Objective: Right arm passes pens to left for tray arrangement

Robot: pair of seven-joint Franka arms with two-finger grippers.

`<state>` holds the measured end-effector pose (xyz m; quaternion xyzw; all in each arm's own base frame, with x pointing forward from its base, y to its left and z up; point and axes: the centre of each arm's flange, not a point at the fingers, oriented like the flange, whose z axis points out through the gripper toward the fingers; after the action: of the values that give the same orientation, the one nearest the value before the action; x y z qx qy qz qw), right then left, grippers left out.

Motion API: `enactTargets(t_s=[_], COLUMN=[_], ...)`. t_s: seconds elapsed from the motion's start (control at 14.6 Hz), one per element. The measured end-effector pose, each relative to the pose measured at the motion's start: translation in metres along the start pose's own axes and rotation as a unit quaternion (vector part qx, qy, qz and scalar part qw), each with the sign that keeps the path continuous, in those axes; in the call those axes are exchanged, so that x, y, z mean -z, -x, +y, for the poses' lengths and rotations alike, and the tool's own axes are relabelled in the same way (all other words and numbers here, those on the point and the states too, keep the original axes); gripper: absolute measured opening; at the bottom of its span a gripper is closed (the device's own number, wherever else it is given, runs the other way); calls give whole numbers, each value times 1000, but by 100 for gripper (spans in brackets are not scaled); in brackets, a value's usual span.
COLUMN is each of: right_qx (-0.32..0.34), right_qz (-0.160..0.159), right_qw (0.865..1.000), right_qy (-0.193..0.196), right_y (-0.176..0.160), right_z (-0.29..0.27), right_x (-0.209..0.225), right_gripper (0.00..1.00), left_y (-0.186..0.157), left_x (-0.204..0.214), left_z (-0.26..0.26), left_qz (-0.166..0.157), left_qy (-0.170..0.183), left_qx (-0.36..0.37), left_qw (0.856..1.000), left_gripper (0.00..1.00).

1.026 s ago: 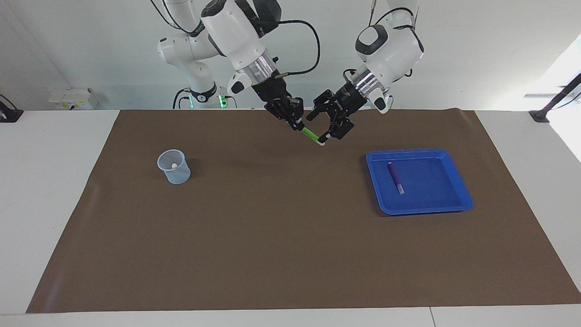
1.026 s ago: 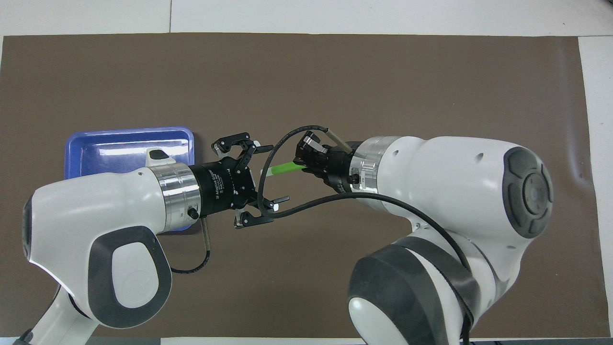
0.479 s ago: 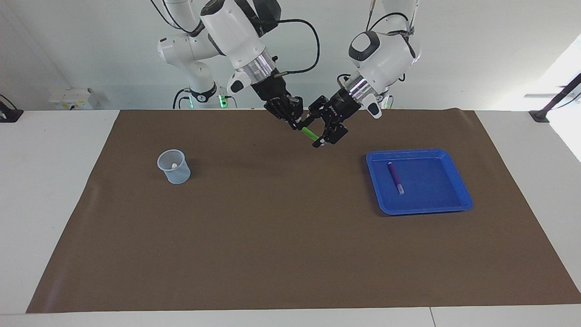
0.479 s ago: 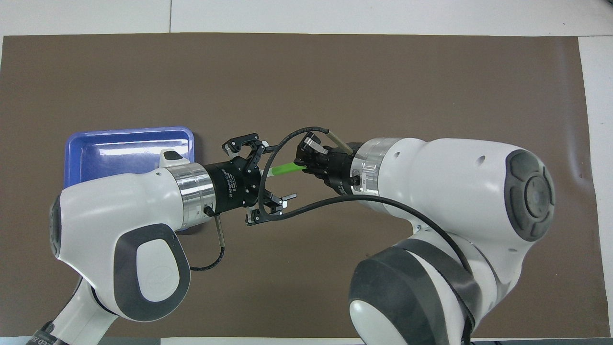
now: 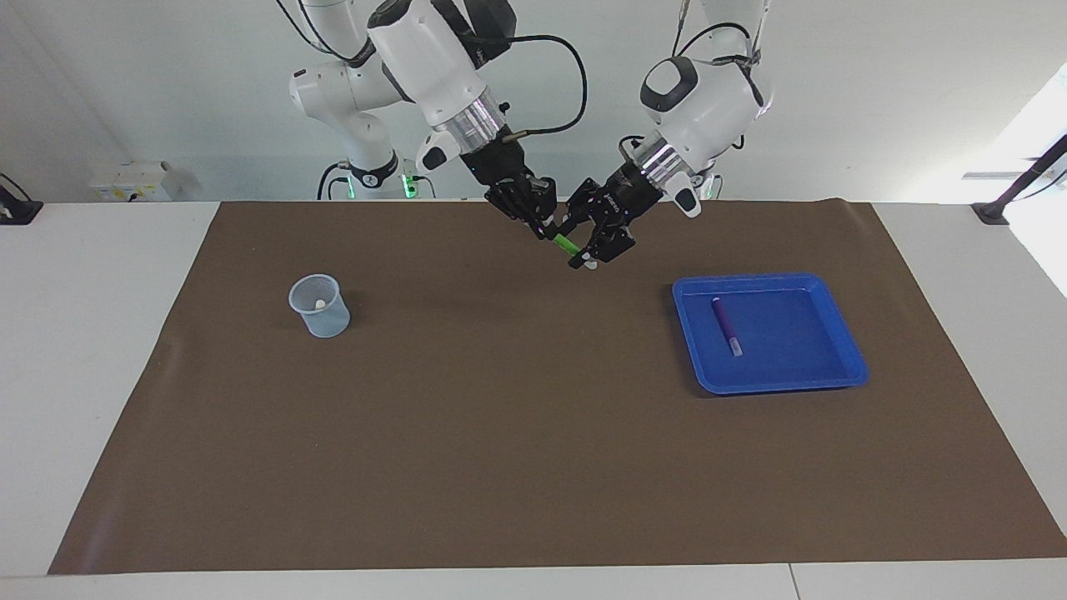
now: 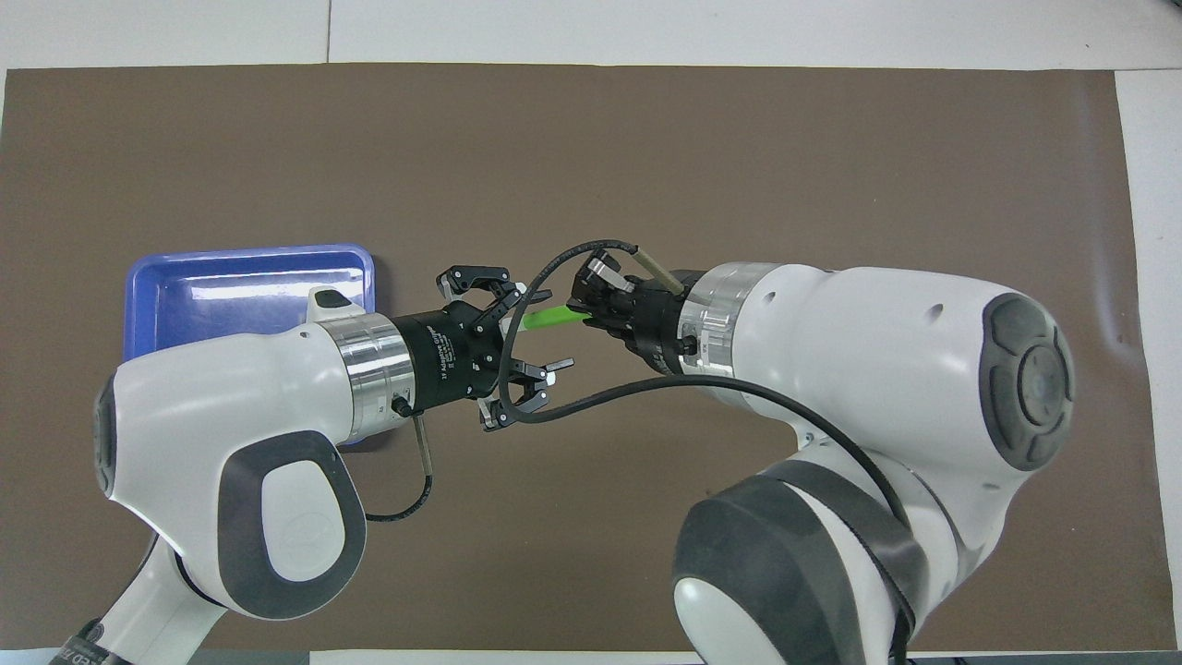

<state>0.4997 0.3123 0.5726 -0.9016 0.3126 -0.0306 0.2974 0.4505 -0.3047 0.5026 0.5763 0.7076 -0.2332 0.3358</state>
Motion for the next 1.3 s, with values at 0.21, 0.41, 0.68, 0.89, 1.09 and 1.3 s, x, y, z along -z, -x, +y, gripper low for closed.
enactTargets(t_s=[0.21, 0.41, 0.68, 0.89, 1.09, 1.3], right_qx=[0, 0, 5, 6, 6, 6], right_qz=[0, 0, 1, 0, 0, 1], right_qw=[1000, 1000, 1000, 1000, 1000, 1000], right_qy=[0, 0, 2, 2, 1, 1], right_y=[-1, -1, -1, -1, -1, -1], right_z=[0, 0, 3, 3, 3, 3], right_x=[0, 0, 0, 0, 0, 0], right_gripper=[17, 17, 17, 17, 17, 19], left_y=[0, 0, 0, 0, 0, 0], left_x=[0, 1, 5, 5, 5, 5], left_z=[0, 0, 4, 4, 4, 4], left_qz=[0, 0, -2, -2, -2, -2], left_qy=[0, -1, 2, 2, 2, 2], left_qx=[0, -1, -11, -15, -16, -16], left_qw=[1000, 1000, 1000, 1000, 1000, 1000], left_gripper=[67, 55, 18, 18, 18, 18])
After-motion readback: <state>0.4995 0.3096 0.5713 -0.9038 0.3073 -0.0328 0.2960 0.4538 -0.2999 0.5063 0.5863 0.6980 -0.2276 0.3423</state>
